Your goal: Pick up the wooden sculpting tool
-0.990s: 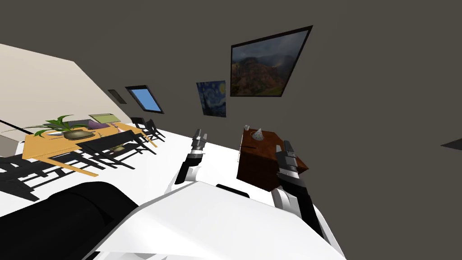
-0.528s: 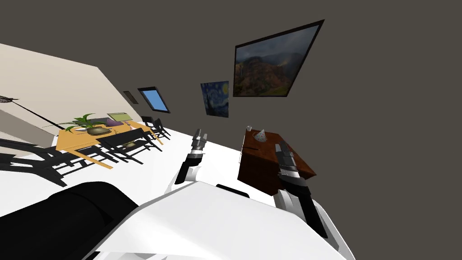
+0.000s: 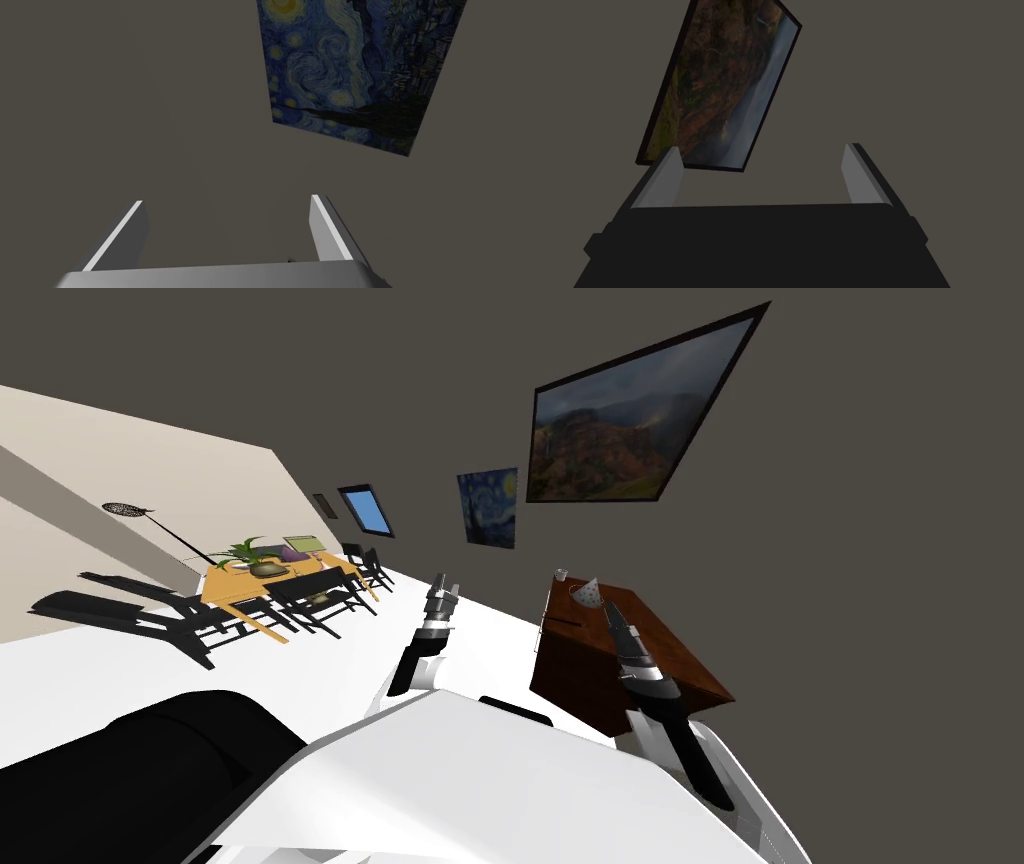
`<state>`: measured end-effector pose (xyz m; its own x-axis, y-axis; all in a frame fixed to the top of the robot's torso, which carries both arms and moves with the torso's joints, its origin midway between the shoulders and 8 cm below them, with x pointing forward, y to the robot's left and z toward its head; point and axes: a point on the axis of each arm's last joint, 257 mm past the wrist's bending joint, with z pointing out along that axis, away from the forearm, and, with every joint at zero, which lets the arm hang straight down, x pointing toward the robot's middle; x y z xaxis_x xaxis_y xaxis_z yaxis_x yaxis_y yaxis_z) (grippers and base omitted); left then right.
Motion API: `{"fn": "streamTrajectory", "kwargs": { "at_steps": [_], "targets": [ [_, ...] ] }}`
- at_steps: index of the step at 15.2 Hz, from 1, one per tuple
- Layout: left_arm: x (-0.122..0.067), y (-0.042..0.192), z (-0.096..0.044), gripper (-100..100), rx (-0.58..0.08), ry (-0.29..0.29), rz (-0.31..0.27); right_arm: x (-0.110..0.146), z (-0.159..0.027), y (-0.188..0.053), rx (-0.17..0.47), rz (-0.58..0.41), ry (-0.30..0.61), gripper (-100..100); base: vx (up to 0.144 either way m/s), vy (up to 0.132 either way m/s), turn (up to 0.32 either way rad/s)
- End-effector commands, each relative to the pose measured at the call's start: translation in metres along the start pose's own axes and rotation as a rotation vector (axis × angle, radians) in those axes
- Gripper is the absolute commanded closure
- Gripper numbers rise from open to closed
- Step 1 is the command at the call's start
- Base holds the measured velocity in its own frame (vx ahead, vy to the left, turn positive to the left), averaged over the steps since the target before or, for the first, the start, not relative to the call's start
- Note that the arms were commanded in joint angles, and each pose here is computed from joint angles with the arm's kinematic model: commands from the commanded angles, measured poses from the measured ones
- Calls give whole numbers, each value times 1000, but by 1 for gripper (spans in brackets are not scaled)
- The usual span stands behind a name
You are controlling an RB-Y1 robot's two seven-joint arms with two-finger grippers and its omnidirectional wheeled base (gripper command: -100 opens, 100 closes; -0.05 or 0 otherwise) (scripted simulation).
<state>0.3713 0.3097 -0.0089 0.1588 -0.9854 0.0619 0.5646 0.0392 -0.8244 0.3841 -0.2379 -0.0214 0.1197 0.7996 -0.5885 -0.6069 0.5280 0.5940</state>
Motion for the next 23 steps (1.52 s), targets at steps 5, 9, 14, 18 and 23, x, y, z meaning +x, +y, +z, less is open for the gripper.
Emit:
{"fn": "streamTrajectory", "kwargs": {
  "at_steps": [5,9,14,18,23],
  "targets": [
    [0,0,0,0,0,0,0,22,-6,-4,-61,-121,142,-100,20,1,157],
    [0,0,0,0,0,0,0,39,-15,-11,-98,-205,256,-100,21,6,167],
    [0,0,0,0,0,0,0,56,-29,-24,-130,-287,384,-100,20,9,127],
    [0,0,0,0,0,0,0,71,-48,-41,-147,-352,501,-100,21,12,129],
    [0,0,0,0,0,0,0,76,-62,-54,-162,-407,600,-100,21,14,116]
  ]
}}
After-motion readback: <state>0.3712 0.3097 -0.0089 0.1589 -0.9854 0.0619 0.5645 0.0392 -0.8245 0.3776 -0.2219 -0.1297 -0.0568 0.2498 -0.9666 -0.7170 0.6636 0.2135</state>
